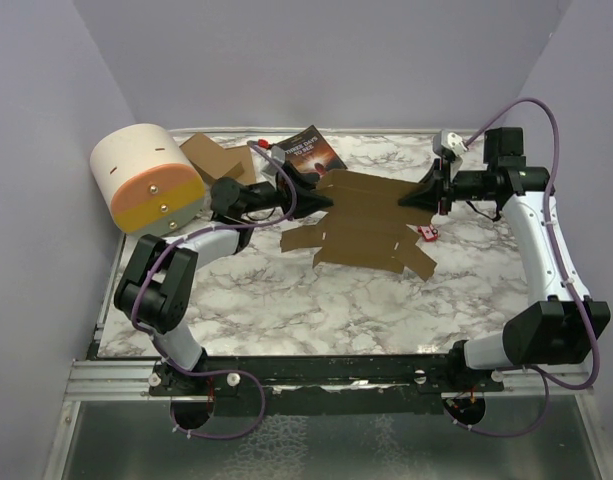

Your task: Fold the paper box

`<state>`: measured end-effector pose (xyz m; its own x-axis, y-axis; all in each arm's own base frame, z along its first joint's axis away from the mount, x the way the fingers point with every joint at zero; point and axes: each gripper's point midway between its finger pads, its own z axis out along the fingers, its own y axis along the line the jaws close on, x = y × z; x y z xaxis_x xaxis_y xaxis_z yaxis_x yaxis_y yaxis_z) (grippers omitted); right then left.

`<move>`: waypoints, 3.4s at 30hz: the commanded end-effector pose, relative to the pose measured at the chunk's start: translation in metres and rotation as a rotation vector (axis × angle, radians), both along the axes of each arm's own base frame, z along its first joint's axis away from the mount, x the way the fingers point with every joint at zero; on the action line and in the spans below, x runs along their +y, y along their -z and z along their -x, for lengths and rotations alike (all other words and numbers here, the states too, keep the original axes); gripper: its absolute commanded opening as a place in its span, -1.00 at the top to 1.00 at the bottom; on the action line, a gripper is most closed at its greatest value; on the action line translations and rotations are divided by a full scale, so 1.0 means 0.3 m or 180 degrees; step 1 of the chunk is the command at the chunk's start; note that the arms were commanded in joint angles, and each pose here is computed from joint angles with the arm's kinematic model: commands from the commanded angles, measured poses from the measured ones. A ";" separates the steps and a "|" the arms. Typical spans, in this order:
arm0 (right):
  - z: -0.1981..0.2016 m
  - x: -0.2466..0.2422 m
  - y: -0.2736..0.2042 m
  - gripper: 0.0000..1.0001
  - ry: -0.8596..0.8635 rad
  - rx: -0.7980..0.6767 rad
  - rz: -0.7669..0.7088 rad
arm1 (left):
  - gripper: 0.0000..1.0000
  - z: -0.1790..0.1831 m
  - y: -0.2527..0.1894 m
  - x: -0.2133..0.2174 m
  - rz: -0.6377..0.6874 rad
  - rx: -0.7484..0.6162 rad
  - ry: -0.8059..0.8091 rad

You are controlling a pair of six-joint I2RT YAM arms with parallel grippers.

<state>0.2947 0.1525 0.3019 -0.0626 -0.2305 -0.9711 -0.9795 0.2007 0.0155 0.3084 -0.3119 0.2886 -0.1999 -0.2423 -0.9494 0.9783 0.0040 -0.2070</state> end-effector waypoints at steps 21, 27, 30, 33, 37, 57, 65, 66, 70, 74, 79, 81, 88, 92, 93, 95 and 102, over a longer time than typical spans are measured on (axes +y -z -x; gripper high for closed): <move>0.008 -0.057 -0.188 0.98 0.0121 -0.0063 -0.0316 | -0.88 -0.180 0.240 0.583 0.0170 0.0712 -0.2746; 0.014 -0.056 -0.211 0.98 0.0113 -0.0086 -0.0316 | -0.45 -0.185 0.297 0.553 0.0119 0.0838 -0.2566; 0.006 -0.065 -0.190 0.98 0.0145 -0.0208 -0.0200 | -0.37 -0.177 0.309 0.545 0.0166 0.0824 -0.2496; -0.031 -0.085 -0.121 0.98 0.0237 -0.0288 -0.0024 | -0.36 -0.165 0.314 0.543 0.0220 0.0783 -0.2474; -0.070 -0.096 0.002 0.98 0.0245 0.0044 0.0021 | -0.36 -0.159 0.335 0.542 0.0206 0.0807 -0.2471; -0.071 -0.108 0.244 0.98 0.0238 -0.0226 0.0174 | -0.28 -0.130 0.410 0.475 0.0000 0.0873 -0.2289; -0.051 -0.101 0.183 0.98 0.0254 -0.0413 0.0134 | -0.02 -0.152 0.469 0.479 -0.0237 0.1024 -0.2374; -0.051 -0.101 0.174 0.98 0.0269 -0.0435 0.0132 | -0.02 -0.151 0.476 0.482 -0.0255 0.1031 -0.2394; -0.063 -0.107 0.158 0.98 0.0405 -0.0398 0.0112 | -0.02 -0.144 0.466 0.478 -0.0236 0.1017 -0.2377; -0.059 -0.106 0.165 0.98 0.0422 -0.0362 0.0090 | -0.04 -0.126 0.433 0.452 -0.0185 0.0946 -0.2276; -0.067 -0.112 0.193 0.98 0.0478 -0.0294 0.0118 | -0.04 -0.072 0.378 0.372 -0.0142 0.0781 -0.2056; -0.062 -0.107 0.196 0.98 0.0450 -0.0269 0.0087 | -0.04 -0.042 0.374 0.323 -0.0185 0.0701 -0.1941; -0.047 -0.102 0.197 0.98 0.0408 -0.0276 0.0064 | 0.04 -0.047 0.395 0.304 -0.0302 0.0673 -0.2047; -0.044 -0.101 0.197 0.98 0.0397 -0.0293 0.0060 | 0.42 -0.071 0.396 0.298 -0.0377 0.0768 -0.2062; -0.043 -0.100 0.196 0.98 0.0395 -0.0288 0.0056 | 0.43 -0.085 0.402 0.304 -0.0428 0.0796 -0.2116; -0.041 -0.099 0.197 0.98 0.0388 -0.0286 0.0051 | 0.44 -0.102 0.404 0.304 -0.0501 0.0822 -0.2153; 0.001 -0.086 0.197 0.98 0.0202 -0.0414 0.0031 | 0.48 -0.081 0.400 0.249 -0.0507 0.0780 -0.2021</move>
<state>0.3082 0.1219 0.2334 -0.0388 -0.2584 -0.9653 -0.9446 0.3245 -0.0489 0.3327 -0.2350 0.1678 -0.3008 -0.2576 -0.9182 0.7025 0.5913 -0.3960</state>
